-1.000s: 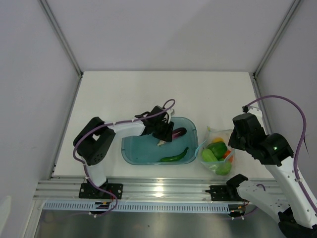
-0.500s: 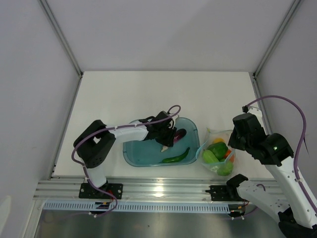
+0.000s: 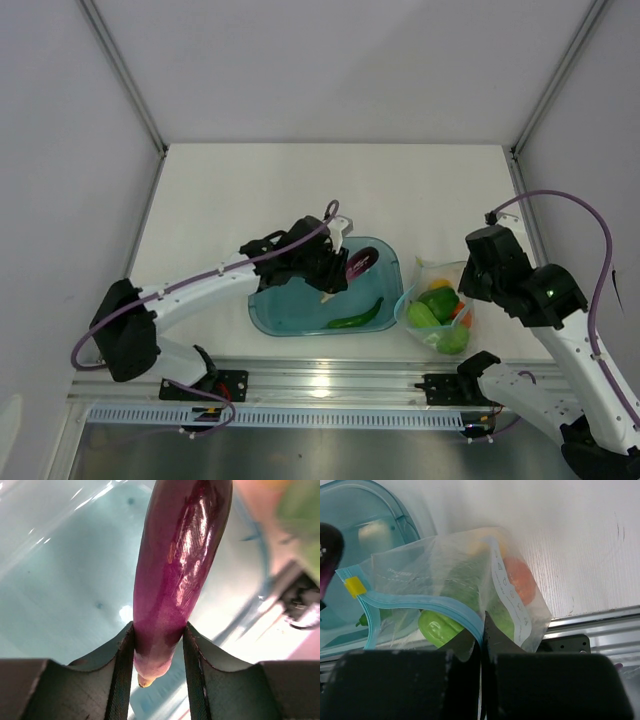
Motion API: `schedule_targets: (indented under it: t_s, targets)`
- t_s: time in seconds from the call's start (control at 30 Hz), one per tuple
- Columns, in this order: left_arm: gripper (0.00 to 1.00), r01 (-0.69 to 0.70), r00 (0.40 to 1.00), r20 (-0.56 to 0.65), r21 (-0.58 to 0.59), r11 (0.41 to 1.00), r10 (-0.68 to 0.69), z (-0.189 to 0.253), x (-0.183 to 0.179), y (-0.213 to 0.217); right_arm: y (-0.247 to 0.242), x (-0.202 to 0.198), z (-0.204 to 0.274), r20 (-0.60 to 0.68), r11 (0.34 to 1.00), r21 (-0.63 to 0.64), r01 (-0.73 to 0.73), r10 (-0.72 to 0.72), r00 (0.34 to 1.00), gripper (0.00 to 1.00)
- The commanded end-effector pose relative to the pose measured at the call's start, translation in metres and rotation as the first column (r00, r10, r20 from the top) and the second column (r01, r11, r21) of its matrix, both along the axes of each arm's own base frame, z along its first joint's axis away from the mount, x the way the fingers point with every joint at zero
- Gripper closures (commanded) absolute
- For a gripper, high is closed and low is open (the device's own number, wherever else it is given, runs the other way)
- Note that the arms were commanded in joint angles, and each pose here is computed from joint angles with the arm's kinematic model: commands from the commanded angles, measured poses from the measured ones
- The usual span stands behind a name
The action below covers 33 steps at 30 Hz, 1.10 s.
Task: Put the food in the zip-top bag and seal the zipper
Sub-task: Pick up the fake vegetable from the bin, then place the fake vegetable in the zipper food storage bag.
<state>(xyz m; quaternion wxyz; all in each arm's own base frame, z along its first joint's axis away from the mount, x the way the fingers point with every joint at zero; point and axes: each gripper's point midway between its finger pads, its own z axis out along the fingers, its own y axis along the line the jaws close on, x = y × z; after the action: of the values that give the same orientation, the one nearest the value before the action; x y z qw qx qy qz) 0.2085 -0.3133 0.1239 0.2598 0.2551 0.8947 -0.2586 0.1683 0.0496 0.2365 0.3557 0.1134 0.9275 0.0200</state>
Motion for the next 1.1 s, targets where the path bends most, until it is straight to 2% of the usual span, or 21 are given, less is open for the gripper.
schedule_targets:
  t_s: [0.0,0.13,0.2,0.3,0.43,0.63,0.73,0.8,1.07]
  targets:
    - [0.99,0.032,0.999,-0.008,-0.138,0.99,-0.034,0.056,-0.018,-0.008,0.004,0.008,0.011,0.052,1.0,0.023,-0.007,0.006,0.999,1.0]
    - [0.99,0.084,0.995,-0.027,-0.298,0.951,-0.096,0.1,-0.043,-0.013,0.004,0.011,0.004,0.048,1.0,0.01,-0.007,0.006,0.999,1.0]
    - [0.99,0.086,0.989,-0.081,-0.369,0.925,-0.124,0.107,-0.058,-0.016,0.007,0.014,0.002,0.055,1.0,0.019,-0.007,0.005,0.998,1.0]
    - [0.99,0.152,0.947,-0.166,-0.522,0.839,-0.275,0.129,-0.096,-0.022,0.01,0.016,-0.001,0.054,1.0,0.029,-0.01,0.009,0.999,1.0]
    - [1.0,0.112,0.916,-0.236,-0.626,0.771,-0.324,0.145,-0.117,-0.026,0.013,0.019,-0.006,0.053,1.0,0.025,-0.014,0.013,0.998,1.0]
    - [0.99,0.103,0.861,-0.305,-0.678,0.728,-0.406,0.167,-0.144,-0.039,0.014,0.022,-0.013,0.045,1.0,0.011,-0.012,0.011,0.999,1.0]
    - [0.99,0.087,0.79,-0.383,-0.704,0.705,-0.479,0.174,-0.161,-0.05,0.012,0.022,-0.013,0.05,1.0,-0.007,-0.008,0.008,0.999,1.0]
    - [0.99,0.065,0.771,-0.412,-0.707,0.704,-0.486,0.172,-0.16,-0.058,0.013,0.021,-0.012,0.055,1.0,-0.014,-0.017,0.017,0.998,1.0]
    - [0.99,-0.142,0.682,-0.626,-0.619,0.772,-0.377,0.153,-0.15,-0.085,0.014,0.018,-0.005,0.094,0.999,-0.032,-0.033,0.036,0.995,1.0]
